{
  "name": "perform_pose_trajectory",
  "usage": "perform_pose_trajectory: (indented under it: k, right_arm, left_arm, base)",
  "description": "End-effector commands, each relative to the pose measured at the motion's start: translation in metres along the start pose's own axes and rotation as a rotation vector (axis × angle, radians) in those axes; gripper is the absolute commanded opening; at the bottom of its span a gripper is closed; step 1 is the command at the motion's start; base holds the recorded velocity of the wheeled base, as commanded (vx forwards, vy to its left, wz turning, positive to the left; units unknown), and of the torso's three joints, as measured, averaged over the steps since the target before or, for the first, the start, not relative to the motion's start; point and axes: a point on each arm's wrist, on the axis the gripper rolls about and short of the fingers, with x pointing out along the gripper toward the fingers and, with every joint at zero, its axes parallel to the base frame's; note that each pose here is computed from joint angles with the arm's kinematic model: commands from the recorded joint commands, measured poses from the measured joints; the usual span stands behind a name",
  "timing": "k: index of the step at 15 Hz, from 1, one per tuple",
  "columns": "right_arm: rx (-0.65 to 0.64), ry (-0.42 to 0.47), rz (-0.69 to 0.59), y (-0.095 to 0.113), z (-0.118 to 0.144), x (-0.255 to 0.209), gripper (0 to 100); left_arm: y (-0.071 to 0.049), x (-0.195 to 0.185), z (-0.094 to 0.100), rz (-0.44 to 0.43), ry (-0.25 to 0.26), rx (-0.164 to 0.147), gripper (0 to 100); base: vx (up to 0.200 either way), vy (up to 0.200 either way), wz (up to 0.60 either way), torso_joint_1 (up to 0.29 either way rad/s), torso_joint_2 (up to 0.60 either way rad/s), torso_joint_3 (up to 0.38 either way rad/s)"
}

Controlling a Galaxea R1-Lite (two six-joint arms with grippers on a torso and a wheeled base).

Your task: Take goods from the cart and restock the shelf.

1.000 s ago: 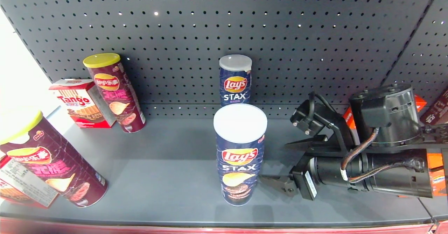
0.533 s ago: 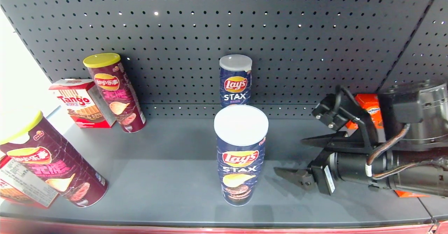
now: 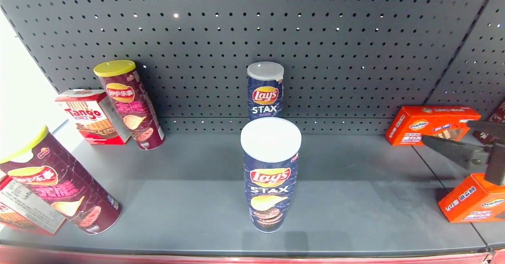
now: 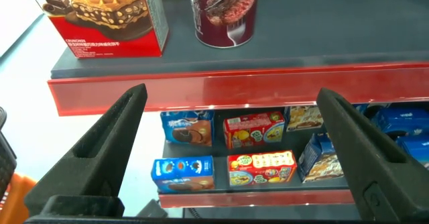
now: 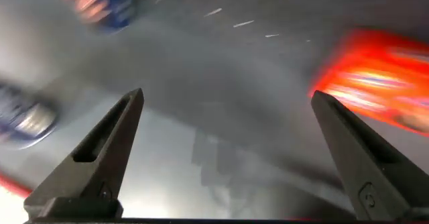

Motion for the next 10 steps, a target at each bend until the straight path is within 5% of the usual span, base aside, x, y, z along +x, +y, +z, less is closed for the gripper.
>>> perform_pose_trajectory:
  k: [1, 6, 10]
  right_arm:
    - [0.040, -0.113, -0.146, -0.010, -0.034, -0.069, 100]
    - [0.060, -0.148, -0.350, -0.008, -0.110, -0.127, 100]
    - [0.064, -0.126, -0.366, 0.001, -0.163, -0.152, 100]
  left_arm:
    - [0.000, 0.000, 0.000, 0.000, 0.002, 0.000, 100]
    - [0.000, 0.000, 0.000, -0.002, 0.003, 0.001, 100]
    - [0.000, 0.000, 0.000, -0.011, 0.003, 0.006, 100]
  base:
    - [0.000, 0.000, 0.00, 0.000, 0.00, 0.000]
    - [0.000, 0.000, 0.00, 0.000, 0.00, 0.000]
    - [0.000, 0.000, 0.00, 0.000, 0.00, 0.000]
